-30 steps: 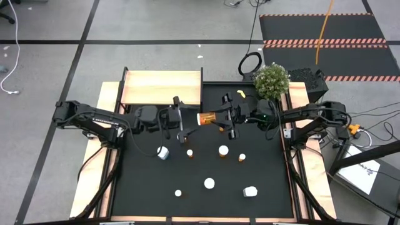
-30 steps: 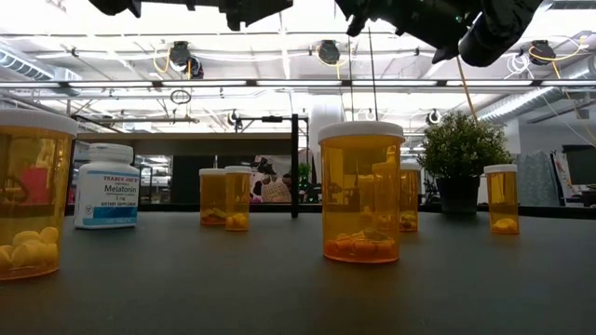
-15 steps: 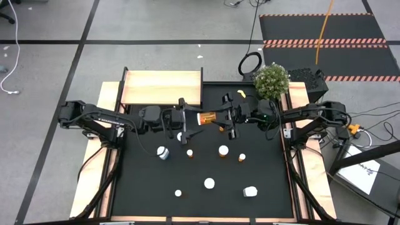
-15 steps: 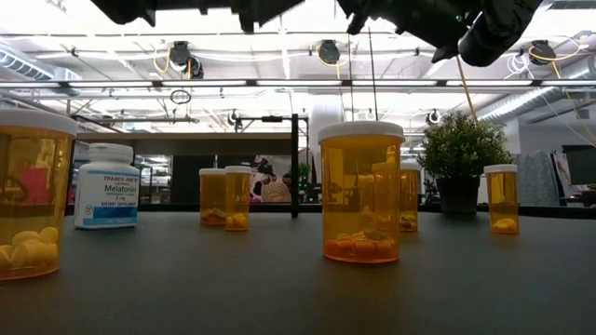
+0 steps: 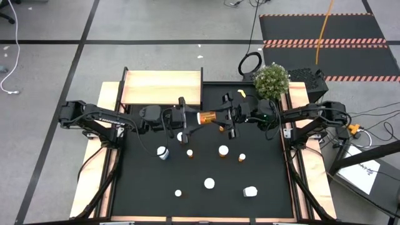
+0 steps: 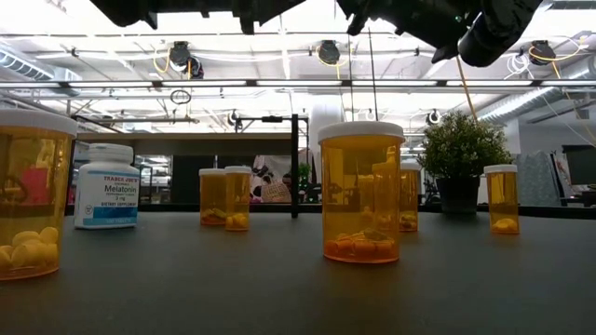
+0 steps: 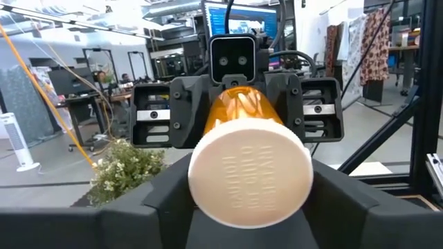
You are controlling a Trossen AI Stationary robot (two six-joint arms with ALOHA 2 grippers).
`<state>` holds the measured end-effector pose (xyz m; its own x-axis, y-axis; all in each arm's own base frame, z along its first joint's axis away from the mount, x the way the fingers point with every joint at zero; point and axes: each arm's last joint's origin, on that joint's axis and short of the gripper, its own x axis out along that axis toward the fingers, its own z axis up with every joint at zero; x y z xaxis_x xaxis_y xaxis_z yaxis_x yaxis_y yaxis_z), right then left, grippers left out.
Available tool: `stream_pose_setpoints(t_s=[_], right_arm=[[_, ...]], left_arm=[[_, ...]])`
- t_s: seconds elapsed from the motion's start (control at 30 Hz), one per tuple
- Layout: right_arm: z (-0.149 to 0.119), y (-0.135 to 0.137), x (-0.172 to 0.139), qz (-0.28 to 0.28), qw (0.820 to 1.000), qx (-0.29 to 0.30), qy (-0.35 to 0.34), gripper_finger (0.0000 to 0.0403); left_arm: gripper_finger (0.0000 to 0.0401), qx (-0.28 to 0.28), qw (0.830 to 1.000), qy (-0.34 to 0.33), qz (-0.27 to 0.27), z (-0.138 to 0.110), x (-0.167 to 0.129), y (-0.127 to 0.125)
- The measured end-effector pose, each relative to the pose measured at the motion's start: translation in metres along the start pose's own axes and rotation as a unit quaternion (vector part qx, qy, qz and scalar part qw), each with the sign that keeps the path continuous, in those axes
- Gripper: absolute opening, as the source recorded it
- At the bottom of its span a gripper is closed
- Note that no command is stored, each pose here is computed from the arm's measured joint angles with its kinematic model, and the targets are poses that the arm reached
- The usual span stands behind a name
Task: Pick and place medicine bottles onto shelf by color
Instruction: Put the large orange pill bottle on the shelf
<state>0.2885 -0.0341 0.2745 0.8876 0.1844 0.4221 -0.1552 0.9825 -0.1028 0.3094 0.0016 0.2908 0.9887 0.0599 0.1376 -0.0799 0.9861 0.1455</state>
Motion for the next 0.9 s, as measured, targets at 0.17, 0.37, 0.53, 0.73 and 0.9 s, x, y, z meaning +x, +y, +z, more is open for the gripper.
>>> stream_pose_setpoints(t_s=[0.17,0.37,0.53,0.73,0.9], right_arm=[[-0.0004,0.0000,0.0000,0.000,1.000,-0.001,0.002,0.0169],[-0.0007,0.0000,0.0000,0.000,1.000,0.000,0.004,0.0169],[-0.0010,-0.0001,0.0000,-0.001,1.000,0.000,0.005,0.0169],[-0.0034,-0.0003,-0.0004,-0.002,1.000,0.008,0.025,0.0199],[-0.0021,-0.0001,-0.0010,-0.003,0.999,0.011,0.033,0.0260]], left_arm=[[0.0208,0.000,1.000,0.000,0.000,-0.0001,0.0000,0.0000],[0.0223,0.000,1.000,0.001,0.000,-0.0001,0.0000,-0.0001],[0.0214,0.000,1.000,0.001,0.000,-0.0003,0.0000,-0.0002],[0.0204,-0.004,1.000,0.014,-0.002,0.0000,-0.0021,0.0001],[0.0217,-0.003,1.000,0.025,-0.003,0.0046,-0.0075,0.0012]])
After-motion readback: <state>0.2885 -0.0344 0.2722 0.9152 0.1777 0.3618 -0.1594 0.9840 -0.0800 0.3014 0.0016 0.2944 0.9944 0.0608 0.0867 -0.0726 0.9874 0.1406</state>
